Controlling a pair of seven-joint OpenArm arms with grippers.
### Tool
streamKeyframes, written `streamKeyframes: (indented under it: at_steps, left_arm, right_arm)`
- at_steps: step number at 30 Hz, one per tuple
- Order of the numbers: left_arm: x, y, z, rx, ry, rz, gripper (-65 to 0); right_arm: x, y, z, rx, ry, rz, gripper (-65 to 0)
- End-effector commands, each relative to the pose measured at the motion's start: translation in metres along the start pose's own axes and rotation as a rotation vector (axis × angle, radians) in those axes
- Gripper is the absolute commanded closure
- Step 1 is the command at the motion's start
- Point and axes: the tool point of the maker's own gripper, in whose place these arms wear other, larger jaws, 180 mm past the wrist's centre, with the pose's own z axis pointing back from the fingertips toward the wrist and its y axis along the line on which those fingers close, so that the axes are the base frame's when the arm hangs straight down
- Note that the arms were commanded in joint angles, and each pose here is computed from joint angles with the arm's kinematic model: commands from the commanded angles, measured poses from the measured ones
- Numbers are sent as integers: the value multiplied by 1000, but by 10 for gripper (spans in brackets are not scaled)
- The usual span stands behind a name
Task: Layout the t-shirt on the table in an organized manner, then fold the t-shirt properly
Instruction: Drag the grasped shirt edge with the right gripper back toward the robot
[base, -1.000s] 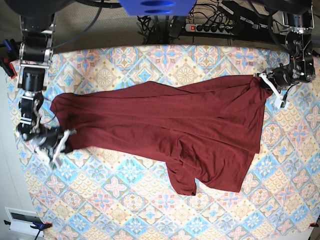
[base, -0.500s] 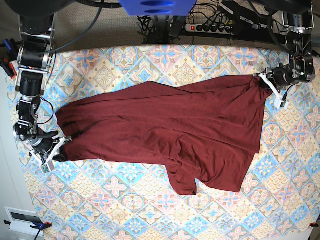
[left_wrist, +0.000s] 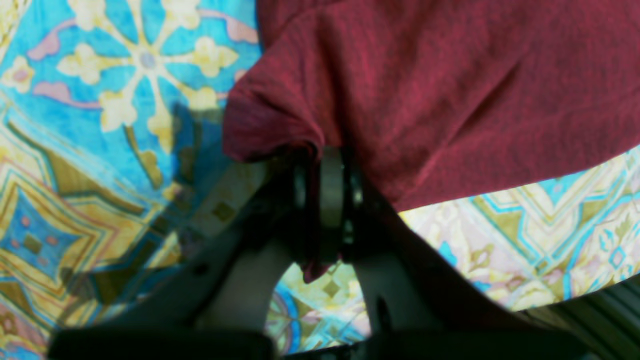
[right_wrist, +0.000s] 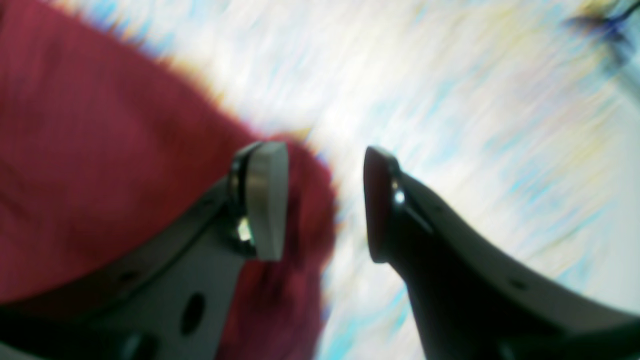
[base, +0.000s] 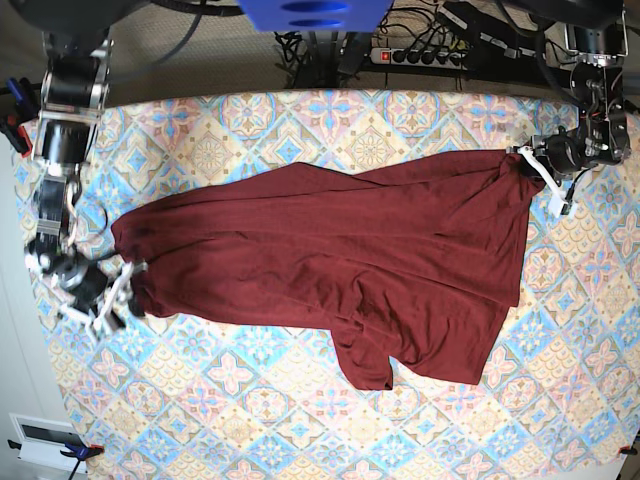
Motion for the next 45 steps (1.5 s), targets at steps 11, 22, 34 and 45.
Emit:
streamKeyframes:
  at_steps: [11,22,34,45]
  left_arm:
    - [15,9,9,23,-50,10,-39]
    - [22,22,17,50,-80,32,-41]
    - [37,51,29,173,-120,-65,-41]
    - [49,54,34,187,-139,-82,-41]
  right_arm:
    - [-47,56,37,72,42,57,-237]
    - [-73,56,37,73,108,44,-237]
    - [-94,87,55,114,144,119,-237]
    - [-90,126,56,249,119,231,-238]
